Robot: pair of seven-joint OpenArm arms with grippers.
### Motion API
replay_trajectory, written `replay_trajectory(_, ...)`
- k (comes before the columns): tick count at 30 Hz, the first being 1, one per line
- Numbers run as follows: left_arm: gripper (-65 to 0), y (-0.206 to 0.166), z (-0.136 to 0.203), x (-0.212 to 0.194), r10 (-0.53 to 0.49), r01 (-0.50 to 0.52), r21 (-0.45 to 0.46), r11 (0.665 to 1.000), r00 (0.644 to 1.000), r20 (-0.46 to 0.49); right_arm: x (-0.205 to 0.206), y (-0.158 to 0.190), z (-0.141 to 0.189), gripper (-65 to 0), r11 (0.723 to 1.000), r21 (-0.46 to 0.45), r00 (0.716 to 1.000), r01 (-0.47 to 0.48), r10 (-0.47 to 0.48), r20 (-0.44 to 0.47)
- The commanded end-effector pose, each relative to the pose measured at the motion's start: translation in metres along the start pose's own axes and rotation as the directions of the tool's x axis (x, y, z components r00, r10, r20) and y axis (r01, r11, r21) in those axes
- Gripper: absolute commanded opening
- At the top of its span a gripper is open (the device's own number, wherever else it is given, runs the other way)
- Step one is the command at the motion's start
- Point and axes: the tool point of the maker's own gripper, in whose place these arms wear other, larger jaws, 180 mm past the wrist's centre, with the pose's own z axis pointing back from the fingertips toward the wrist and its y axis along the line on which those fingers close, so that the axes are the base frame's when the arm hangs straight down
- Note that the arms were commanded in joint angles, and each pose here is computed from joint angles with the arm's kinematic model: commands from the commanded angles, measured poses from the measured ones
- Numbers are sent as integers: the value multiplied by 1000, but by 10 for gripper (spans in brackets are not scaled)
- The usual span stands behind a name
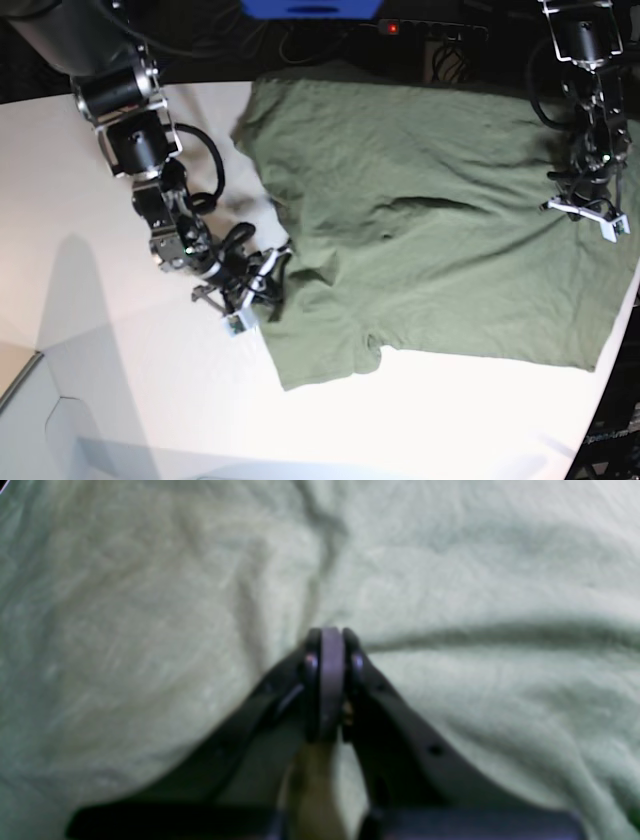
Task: Layout the t-shirt on the table in an organized manner, then fold the t-shirt properly
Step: 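Pull the green t-shirt edge outward with the right gripper and release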
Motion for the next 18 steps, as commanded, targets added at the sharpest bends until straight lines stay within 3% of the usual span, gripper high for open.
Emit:
replay_trajectory(1,-649,2,1,-3,0,1,8,1000,1000,-24,2,-26,1,-650,998,-64,999,-20,18,-34)
replay_trajectory(7,-649,-6,1,-7,10,-11,-6,1000,1000,-29,26,-110,15,-650,961,-276,999,3,7,36)
replay_trajectory(11,-649,-25,5,-2,22,-22,-44,999,1000,0,68,-146,30,-650,915,-404,988,-3,65,140)
replay_trajectory(18,-649,-59,19,23,39,-29,-115,993,995,87,111,-168,47,-650,896,-444,969,-4,112,218)
